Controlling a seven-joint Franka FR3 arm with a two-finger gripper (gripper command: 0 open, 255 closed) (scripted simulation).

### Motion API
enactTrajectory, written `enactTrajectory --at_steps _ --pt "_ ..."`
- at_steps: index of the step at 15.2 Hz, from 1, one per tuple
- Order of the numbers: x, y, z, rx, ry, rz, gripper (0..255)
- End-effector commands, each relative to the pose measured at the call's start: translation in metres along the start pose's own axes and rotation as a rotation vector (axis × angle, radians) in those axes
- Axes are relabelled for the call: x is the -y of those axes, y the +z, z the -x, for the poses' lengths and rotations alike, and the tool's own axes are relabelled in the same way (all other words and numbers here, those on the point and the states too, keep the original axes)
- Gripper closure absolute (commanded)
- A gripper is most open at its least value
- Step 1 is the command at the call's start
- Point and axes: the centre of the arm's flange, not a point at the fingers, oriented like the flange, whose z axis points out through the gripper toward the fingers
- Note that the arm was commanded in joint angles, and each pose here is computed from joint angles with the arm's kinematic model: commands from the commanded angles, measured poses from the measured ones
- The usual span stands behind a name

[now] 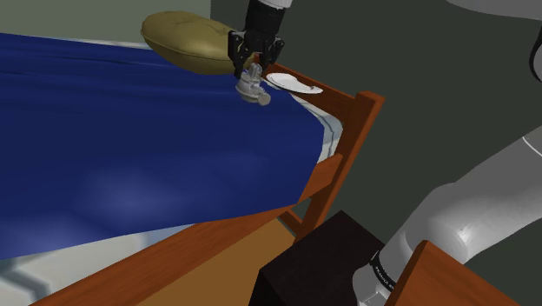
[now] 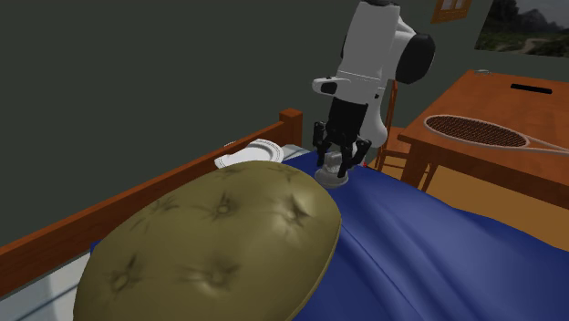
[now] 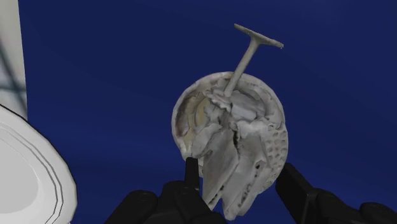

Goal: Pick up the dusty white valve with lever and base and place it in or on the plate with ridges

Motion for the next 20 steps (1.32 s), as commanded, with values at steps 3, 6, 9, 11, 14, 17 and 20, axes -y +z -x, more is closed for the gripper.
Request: enactTrajectory --at_steps 3,6,9,11,14,17,20 --pt "0.000 -0.017 -0.004 0.001 0.000 0.000 255" --pt "0.000 -0.033 -0.008 0.001 0.000 0.000 255" --pt "0.000 -0.048 -0.012 0.001 0.000 0.000 255" --pt "0.000 -0.058 -0.015 0.001 0.000 0.000 255" --pt "0.000 -0.074 -0.019 0.001 0.000 0.000 255" --pt "-0.013 -0.083 -0.025 0.001 0.000 0.000 255" --pt "-0.051 -0.082 -0.036 0.001 0.000 0.000 255"
